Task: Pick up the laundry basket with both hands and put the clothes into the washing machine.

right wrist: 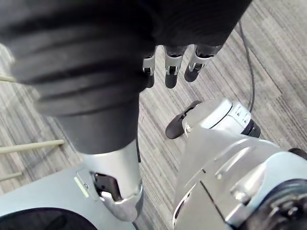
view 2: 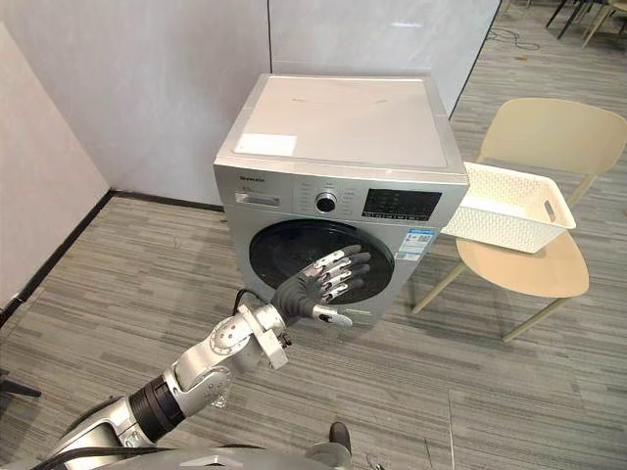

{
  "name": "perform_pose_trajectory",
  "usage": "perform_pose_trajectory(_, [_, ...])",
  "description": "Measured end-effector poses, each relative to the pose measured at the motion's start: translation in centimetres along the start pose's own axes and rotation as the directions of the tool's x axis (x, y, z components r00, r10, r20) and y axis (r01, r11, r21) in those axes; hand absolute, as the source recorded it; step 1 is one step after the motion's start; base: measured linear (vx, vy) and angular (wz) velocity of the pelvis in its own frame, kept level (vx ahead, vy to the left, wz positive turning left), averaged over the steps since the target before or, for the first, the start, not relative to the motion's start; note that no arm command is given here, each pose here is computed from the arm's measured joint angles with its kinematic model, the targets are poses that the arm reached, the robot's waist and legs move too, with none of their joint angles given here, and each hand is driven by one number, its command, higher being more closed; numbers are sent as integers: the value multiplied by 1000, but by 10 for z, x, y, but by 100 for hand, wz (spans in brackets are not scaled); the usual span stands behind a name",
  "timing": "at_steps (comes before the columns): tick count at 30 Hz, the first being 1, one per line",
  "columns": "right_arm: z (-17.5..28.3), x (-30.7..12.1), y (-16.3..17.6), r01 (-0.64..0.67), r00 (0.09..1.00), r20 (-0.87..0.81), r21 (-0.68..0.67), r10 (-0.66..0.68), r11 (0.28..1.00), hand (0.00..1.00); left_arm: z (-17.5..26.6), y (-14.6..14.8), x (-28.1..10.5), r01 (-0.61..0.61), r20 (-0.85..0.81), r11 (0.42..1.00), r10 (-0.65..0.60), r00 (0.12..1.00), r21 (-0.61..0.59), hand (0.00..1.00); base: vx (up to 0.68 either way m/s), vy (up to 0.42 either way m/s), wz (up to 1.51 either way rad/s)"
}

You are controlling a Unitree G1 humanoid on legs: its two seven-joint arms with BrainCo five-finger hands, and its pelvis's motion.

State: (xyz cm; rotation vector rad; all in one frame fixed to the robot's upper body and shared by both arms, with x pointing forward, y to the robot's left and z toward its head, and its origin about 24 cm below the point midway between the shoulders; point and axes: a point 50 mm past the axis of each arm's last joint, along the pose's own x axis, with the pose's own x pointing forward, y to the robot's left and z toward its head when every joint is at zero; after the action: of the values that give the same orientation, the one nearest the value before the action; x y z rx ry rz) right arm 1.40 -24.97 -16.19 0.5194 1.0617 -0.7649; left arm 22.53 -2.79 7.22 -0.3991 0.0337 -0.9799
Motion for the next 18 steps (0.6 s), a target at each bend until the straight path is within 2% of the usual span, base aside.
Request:
perform_pose_trajectory(6, [1, 2, 5, -5, 1000, -1, 18, 5, 1000, 0, -1, 10, -6, -37, -17, 999, 37, 999, 27, 0, 28, -17, 15])
perform_pose_trajectory(9, [5, 4, 16, -37, 999, 8, 2, 37, 999, 0, -5, 37, -26, -194, -13, 981, 193, 981, -3, 0, 42, -21, -3])
perform_pose_trajectory(10, [4, 4, 21, -56, 998, 4, -20, 56, 998, 0, -12, 57, -43, -312, -24, 950, 312, 950, -20, 0, 38, -41, -1])
perform_pose_trajectory(12, [1, 4, 29, -86, 996, -8, -55, 85, 995, 0, -33, 97, -96, -571, -85, 820, 567, 819, -31, 0, 24, -42, 1])
perform_pose_trajectory(13, [1, 4, 31, -90, 996, -7, -57, 90, 994, 0, -40, 107, -112, -637, -110, 770, 630, 769, -35, 0, 0, 0, 0])
perform_pose_trajectory(14, [1, 4, 33, -98, 995, -4, -56, 98, 994, 0, -58, 124, -148, -767, -186, 640, 749, 636, -46, 0, 0, 0, 0])
perform_pose_trajectory(15, [1, 4, 35, -102, 995, -3, -56, 102, 993, 0, -69, 131, -168, -827, -233, 560, 799, 554, -47, 0, 0, 0, 0])
perform_pose_trajectory(16, [-1, 4, 37, -109, 994, -6, -56, 109, 992, 0, -89, 137, -204, -908, -320, 417, 855, 408, -43, 0, -17, -18, 7])
perform_pose_trajectory(17, [-3, 4, 41, -122, 993, -15, -77, 121, 990, 0, -111, 138, -252, -974, -429, 227, 880, 204, 3, 0, -15, -30, 17])
perform_pose_trajectory(18, [-3, 4, 42, -128, 992, -21, -107, 126, 986, 0, -128, 131, -285, -993, -512, 98, 857, 55, 58, 0, -9, -30, 22])
